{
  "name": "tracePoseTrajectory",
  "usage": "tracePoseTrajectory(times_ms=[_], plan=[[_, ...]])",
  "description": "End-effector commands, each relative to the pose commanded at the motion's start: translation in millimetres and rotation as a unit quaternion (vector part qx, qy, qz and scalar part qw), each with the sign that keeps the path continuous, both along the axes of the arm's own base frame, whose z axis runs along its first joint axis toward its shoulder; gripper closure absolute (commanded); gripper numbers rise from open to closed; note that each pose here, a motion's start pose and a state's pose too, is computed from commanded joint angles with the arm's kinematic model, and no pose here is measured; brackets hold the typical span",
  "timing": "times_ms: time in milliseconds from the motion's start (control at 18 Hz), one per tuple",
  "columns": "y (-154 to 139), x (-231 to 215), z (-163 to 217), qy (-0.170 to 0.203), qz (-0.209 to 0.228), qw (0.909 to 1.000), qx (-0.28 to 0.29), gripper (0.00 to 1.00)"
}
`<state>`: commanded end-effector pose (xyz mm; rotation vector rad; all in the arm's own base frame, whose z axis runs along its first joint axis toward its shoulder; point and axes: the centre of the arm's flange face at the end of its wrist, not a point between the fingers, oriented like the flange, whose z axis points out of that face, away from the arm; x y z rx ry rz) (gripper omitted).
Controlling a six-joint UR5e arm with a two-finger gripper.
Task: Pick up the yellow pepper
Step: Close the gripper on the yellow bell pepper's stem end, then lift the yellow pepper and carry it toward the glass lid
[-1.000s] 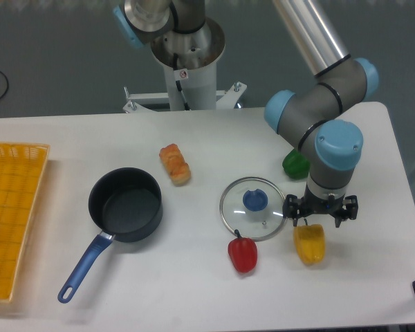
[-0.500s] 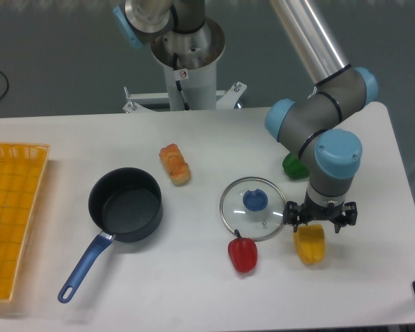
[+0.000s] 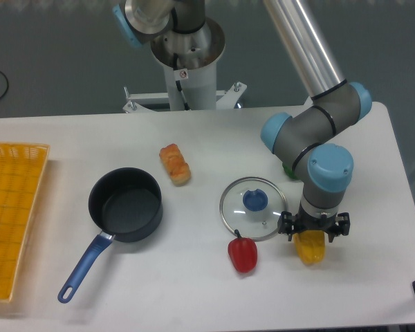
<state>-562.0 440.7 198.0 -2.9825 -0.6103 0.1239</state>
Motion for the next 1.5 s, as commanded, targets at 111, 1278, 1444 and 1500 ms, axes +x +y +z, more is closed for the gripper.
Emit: tracePoseTrajectory(times_ms=[111, 1278, 1444, 1500], plan=[[0.0, 0.0, 0.0, 0.001, -0.008, 1.0000, -0.001, 0.10], [-1.2, 21.5, 78.4, 0.048, -0.045, 0.9977, 0.014, 0.56], [0.8, 41.4, 107.7, 0.063, -0.058, 0.9961, 0.020, 0.56], [6.0, 50.4, 115.6, 0.068, -0.064, 0.9954, 0.021, 0.56]])
